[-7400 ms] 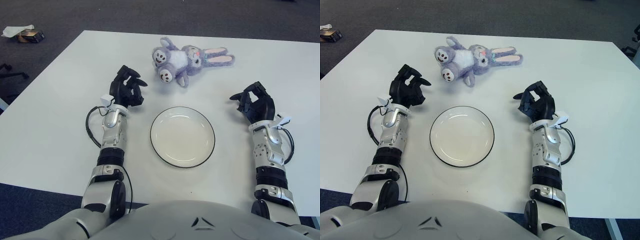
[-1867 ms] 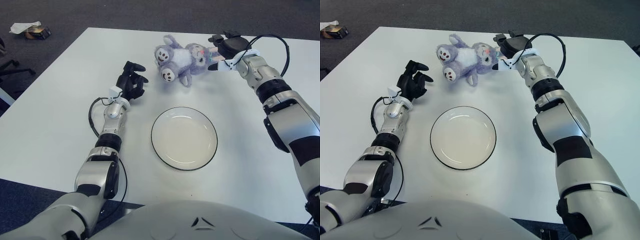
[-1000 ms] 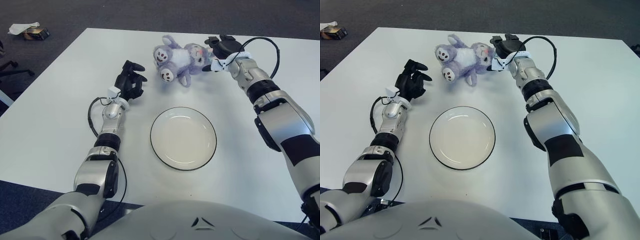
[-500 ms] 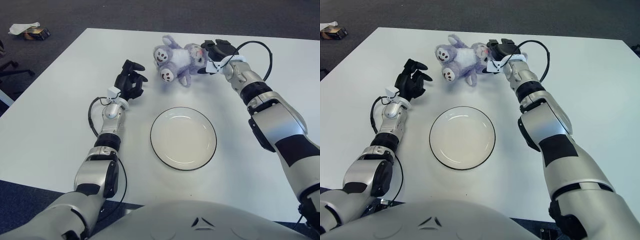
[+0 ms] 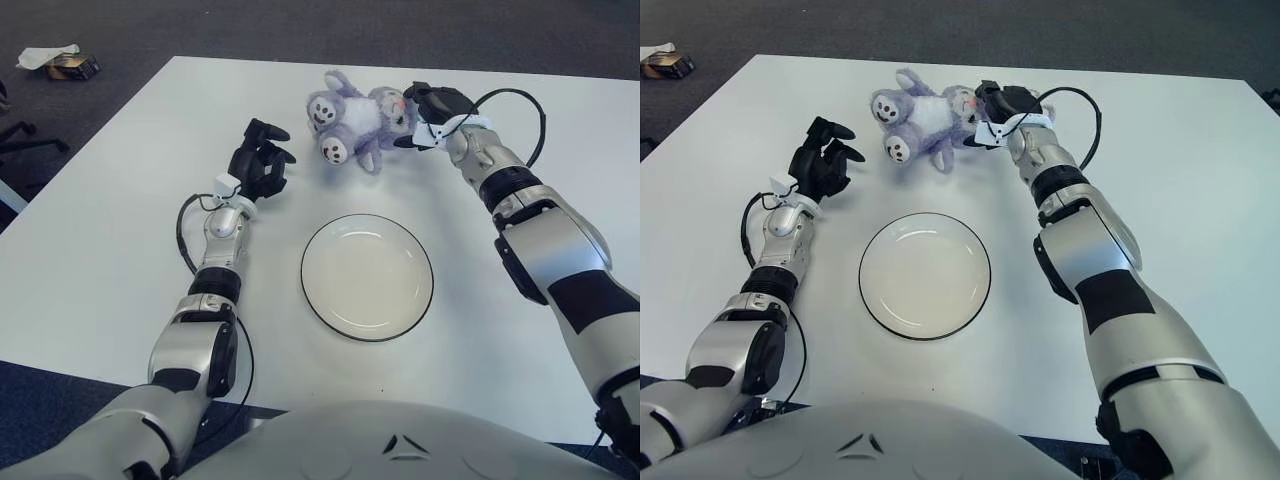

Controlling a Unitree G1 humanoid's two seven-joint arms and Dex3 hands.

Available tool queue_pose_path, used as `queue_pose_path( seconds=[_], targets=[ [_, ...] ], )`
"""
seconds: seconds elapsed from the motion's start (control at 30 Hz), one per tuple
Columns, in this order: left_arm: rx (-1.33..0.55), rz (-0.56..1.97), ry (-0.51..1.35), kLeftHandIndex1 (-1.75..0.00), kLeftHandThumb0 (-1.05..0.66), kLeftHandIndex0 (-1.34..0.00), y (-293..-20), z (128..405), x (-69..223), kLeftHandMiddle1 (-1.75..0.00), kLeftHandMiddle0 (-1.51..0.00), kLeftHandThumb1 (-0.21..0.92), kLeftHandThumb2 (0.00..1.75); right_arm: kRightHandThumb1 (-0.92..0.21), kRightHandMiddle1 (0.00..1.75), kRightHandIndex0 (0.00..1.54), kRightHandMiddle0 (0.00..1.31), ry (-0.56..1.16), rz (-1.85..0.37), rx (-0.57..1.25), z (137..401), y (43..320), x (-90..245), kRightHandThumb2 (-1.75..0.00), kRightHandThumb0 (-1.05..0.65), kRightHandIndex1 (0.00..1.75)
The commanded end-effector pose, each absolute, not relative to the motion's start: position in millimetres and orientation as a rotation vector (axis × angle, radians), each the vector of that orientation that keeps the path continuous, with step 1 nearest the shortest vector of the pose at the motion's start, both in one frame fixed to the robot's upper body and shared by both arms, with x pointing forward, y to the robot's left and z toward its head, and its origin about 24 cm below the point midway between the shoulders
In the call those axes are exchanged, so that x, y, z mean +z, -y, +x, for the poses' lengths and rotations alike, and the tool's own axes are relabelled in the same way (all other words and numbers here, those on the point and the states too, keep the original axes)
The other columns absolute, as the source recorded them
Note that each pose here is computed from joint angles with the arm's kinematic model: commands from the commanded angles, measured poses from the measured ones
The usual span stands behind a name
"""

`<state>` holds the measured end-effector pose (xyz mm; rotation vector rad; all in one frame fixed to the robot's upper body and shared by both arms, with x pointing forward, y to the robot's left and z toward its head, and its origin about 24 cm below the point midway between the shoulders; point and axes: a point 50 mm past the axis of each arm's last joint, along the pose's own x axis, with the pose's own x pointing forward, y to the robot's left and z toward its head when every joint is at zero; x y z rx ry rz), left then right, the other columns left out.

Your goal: Put the doll into the plate.

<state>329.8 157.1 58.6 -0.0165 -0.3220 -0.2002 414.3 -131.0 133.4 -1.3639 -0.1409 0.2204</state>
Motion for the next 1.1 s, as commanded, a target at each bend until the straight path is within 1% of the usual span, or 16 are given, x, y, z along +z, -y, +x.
queue_pose_path(
  seconds=[0.0, 0.13, 0.2, 0.27, 0.5, 0.6, 0.7, 0.77, 0.83, 0.93, 1.07],
  targets=[
    [-0.169, -0.056, 0.164, -1.75, -0.01, -0.16, -159, 300, 9, -1.67, -0.42, 0.64, 0.92, -0.87, 0.66, 0.18, 0.00, 0.115, -1.345, 0.239, 411, 138, 123, -0.41, -0.78, 0.13],
    [-0.168, -0.055, 0.171, -1.75, -0.01, -0.16, -158, 300, 11, -1.69, -0.44, 0.61, 0.96, -0.87, 0.64, 0.12, 0.00, 0.117, -1.342, 0.266, 407, 147, 116, -0.43, -0.75, 0.23],
    [-0.169, -0.054, 0.176, -1.75, -0.01, -0.16, -158, 299, 11, -1.69, -0.44, 0.61, 0.97, -0.86, 0.61, 0.06, 0.00, 0.118, -1.340, 0.278, 404, 153, 112, -0.47, -0.72, 0.35],
    [-0.170, -0.053, 0.181, -1.75, -0.01, -0.16, -157, 299, 12, -1.70, -0.44, 0.60, 0.98, -0.86, 0.59, 0.03, 0.00, 0.121, -1.336, 0.290, 401, 158, 109, -0.48, -0.70, 0.40],
    [-0.169, -0.056, 0.186, -1.75, 0.00, -0.16, -157, 298, 13, -1.70, -0.44, 0.61, 0.98, -0.85, 0.52, 0.01, 0.00, 0.157, -1.335, 0.318, 391, 174, 105, -0.52, -0.64, 0.48],
    [-0.167, -0.062, 0.189, -1.75, 0.00, -0.15, -157, 298, 13, -1.69, -0.44, 0.62, 0.96, -0.84, 0.52, 0.04, 0.00, 0.202, -1.348, 0.330, 375, 192, 102, -0.55, -0.63, 0.52],
    [-0.167, -0.061, 0.191, -1.75, 0.00, -0.14, -158, 298, 13, -1.70, -0.44, 0.62, 0.96, -0.82, 0.55, 0.06, 0.00, 0.241, -1.369, 0.344, 358, 199, 105, -0.58, -0.61, 0.63],
    [-0.169, -0.060, 0.191, -1.75, 0.00, -0.14, -158, 297, 13, -1.70, -0.44, 0.62, 0.95, -0.82, 0.56, 0.06, 0.00, 0.252, -1.378, 0.342, 344, 201, 108, -0.59, -0.61, 0.66],
    [-0.171, -0.061, 0.188, -1.75, 0.00, -0.14, -157, 297, 13, -1.67, -0.43, 0.65, 0.91, -0.81, 0.61, 0.08, 0.00, 0.261, -1.381, 0.338, 328, 200, 115, -0.61, -0.60, 0.74],
    [-0.174, -0.062, 0.187, -1.75, 0.00, -0.13, -157, 298, 13, -1.66, -0.42, 0.66, 0.89, -0.80, 0.66, 0.10, 0.00, 0.256, -1.386, 0.330, 317, 199, 123, -0.62, -0.61, 0.80],
    [-0.181, -0.057, 0.185, -1.75, -0.01, -0.14, -157, 299, 14, -1.66, -0.43, 0.65, 0.91, -0.81, 0.80, 0.13, 0.00, 0.249, -1.394, 0.309, 306, 201, 131, -0.62, -0.63, 0.88]
  ],
)
